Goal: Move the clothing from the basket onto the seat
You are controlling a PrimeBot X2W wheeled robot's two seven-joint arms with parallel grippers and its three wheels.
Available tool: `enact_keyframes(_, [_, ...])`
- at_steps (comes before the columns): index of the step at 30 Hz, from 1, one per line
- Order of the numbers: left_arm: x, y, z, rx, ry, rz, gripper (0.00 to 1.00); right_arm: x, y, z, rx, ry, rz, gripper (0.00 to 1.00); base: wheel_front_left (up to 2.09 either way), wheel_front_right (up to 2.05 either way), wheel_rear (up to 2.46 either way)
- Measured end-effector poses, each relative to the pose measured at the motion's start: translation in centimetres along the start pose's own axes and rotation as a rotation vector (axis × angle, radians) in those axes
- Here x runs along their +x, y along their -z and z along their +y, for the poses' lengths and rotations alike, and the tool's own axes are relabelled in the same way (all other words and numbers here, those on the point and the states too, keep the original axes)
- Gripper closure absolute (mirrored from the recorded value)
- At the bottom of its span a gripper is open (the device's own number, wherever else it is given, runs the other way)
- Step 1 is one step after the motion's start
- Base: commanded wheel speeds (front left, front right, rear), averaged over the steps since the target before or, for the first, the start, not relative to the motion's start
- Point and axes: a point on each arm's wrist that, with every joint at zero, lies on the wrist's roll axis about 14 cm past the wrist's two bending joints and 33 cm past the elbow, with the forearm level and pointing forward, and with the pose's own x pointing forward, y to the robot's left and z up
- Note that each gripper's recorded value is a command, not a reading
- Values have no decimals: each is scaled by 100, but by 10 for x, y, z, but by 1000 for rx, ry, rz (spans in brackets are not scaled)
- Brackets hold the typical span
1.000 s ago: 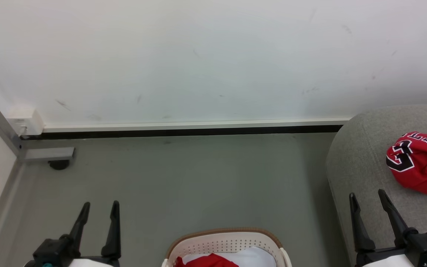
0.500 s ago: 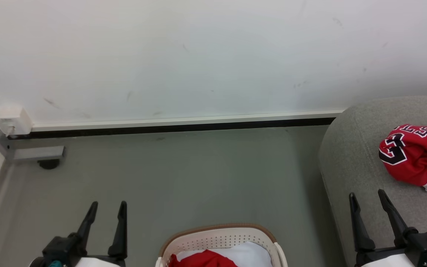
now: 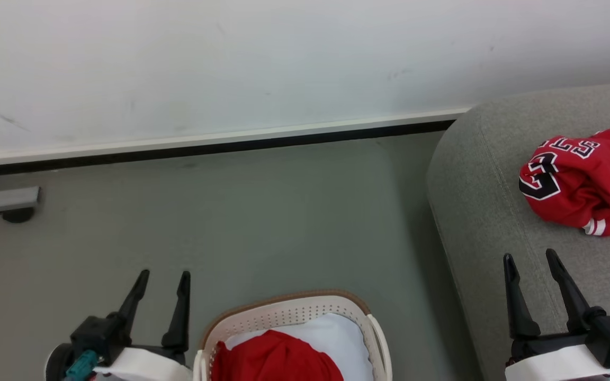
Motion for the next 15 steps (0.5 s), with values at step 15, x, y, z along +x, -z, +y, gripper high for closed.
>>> enact_keyframes(15, [40,101,-47,47,274,264,0,38,13,-22,-36,54,24,0,0,0,0])
